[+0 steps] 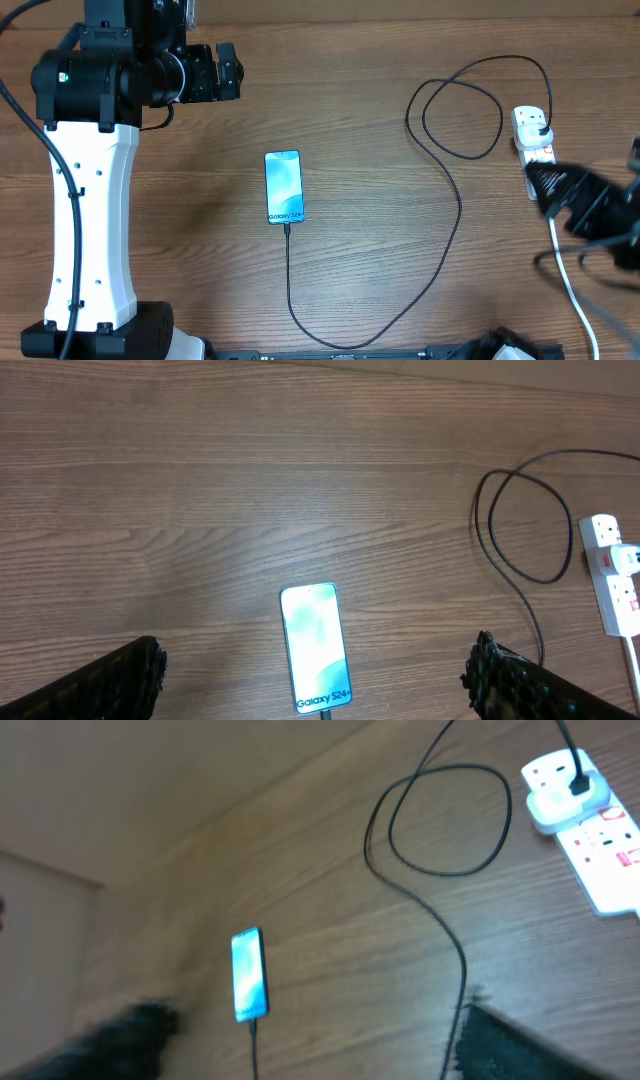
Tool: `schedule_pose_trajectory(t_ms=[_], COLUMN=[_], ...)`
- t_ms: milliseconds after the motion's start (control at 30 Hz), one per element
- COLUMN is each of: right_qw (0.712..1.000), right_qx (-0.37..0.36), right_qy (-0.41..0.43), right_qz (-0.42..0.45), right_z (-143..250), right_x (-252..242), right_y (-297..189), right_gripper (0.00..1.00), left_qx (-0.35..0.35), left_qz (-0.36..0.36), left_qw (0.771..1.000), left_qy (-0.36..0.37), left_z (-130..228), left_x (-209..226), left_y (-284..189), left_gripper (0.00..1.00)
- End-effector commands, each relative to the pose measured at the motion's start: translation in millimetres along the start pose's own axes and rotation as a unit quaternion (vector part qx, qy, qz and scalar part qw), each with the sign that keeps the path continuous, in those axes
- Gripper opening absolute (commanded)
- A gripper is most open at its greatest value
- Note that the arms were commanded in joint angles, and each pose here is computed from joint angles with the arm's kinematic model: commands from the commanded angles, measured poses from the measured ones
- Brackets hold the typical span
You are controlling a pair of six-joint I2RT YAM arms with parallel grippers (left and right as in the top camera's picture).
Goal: Plug charger to phone and switch on socket
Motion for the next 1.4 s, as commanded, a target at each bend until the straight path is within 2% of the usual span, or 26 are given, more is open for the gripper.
schedule_pose_trajectory(t_ms=[0, 267, 667, 833, 1033, 1200, 1367], right_qw=[1.0, 1.0, 0.999, 0.993, 0.966, 0.962, 0.944], right_qx=[-0.014, -0.012, -0.017, -0.05, -0.11, -0.18, -0.239], right_qy=[-0.024, -0.022, -0.028, -0.109, -0.226, -0.198, -0.217], right_qz=[-0.001, 0.004, -0.002, -0.023, -0.059, -0.049, -0.074], right_z=[14, 28, 25, 11, 11, 10, 15], right_x=[14, 17, 17, 28, 49, 43, 34], right_y=[-16, -23, -21, -12, -1, 11, 34], right_gripper=[1.0, 1.0, 1.0, 1.0, 1.0, 1.0, 1.0], left_qx=[0.001, 0.001, 0.001, 0.001, 0.001, 0.001, 0.001], left_qz=[-0.003, -0.003, -0.003, -0.003, -0.003, -0.003, -0.003], left_qw=[1.0, 1.0, 1.0, 1.0, 1.0, 1.0, 1.0], left_qy=[-0.003, -0.003, -0.003, -0.003, -0.003, -0.003, -0.003], left_z=[-1, -1, -1, -1, -1, -1, -1], left_x=[1, 1, 1, 1, 1, 1, 1], left_y=[2, 2, 2, 2, 2, 2, 2], left_gripper=[1.0, 1.0, 1.0, 1.0, 1.0, 0.99, 1.0])
Point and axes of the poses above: each gripper's point midway between its finger pads, its own y axis out along the fingers, its own x axis along the line the jaws close on, z = x × y, the point moved 1 cm from there along -y, back along the fingers, and after that the axes turned 4 degrees about y, right-handed, at the moved point
